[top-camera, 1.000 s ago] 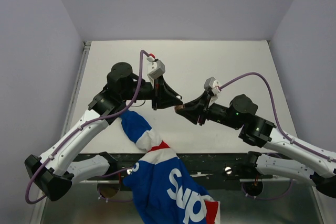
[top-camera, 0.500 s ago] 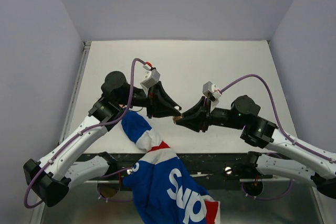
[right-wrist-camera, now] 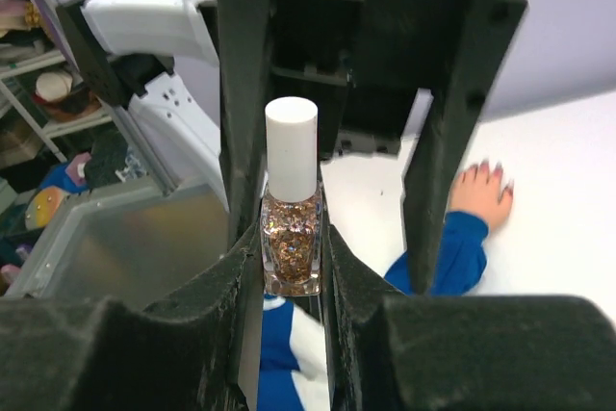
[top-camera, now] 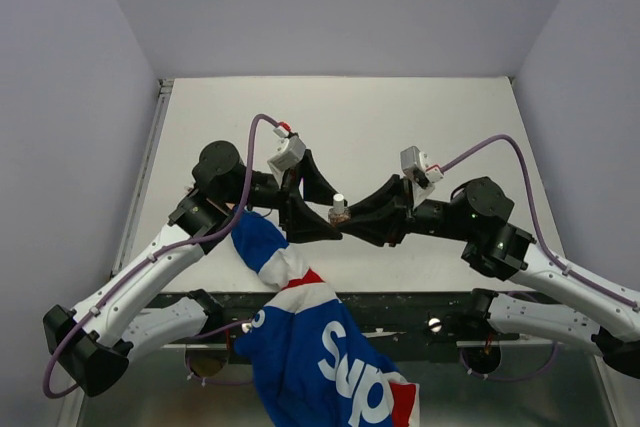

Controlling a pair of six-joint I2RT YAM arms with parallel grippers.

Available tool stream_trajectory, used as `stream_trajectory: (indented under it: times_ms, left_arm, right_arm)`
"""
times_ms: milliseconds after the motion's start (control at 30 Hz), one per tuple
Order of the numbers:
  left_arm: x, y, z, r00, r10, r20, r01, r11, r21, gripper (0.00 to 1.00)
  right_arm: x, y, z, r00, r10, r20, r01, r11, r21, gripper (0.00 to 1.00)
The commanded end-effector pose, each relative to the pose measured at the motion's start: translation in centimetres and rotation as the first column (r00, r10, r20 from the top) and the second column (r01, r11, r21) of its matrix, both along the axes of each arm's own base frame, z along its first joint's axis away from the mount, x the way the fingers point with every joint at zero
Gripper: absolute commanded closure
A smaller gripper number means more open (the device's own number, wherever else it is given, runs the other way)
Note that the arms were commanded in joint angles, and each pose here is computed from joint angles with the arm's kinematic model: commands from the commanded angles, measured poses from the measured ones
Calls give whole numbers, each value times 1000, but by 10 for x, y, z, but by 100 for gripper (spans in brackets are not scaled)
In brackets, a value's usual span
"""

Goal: Paint the nails

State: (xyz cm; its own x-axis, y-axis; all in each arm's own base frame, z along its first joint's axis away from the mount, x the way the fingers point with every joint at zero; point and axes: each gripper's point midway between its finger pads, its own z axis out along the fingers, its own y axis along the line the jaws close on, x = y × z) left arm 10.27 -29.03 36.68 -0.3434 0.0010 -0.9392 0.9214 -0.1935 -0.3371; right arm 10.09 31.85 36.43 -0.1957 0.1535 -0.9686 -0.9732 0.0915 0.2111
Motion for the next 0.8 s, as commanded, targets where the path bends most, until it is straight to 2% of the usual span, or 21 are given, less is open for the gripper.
stream_trajectory:
  times_ms: [0,67,233,400,533,633,767]
  left_arm:
    - [11,1,-6,995,104,3,-104,994,30,8]
    - [14,2,-3,991,133,17,-134,991,24,1]
    - [20,12,6,973,221,63,-222,975,12,1]
    - [40,40,21,875,447,186,-452,892,-20,2]
    - [44,55,27,823,520,228,-529,848,-22,1]
    - [55,61,37,783,597,175,-602,798,-26,1]
    - [85,65,42,685,728,30,-728,686,-13,4]
  right_arm:
    - [-5,-4,47,994,2,109,-15,993,117,99]
    - [-1,-2,42,994,-11,107,0,995,100,99]
    - [11,-2,35,992,-71,104,64,996,69,99]
    - [27,-6,26,983,-158,93,155,987,46,99]
    - [41,-7,19,969,-231,91,229,973,26,99]
    - [54,-5,10,955,-284,85,285,958,-5,99]
    - [79,-3,-4,919,-389,59,391,919,-47,99]
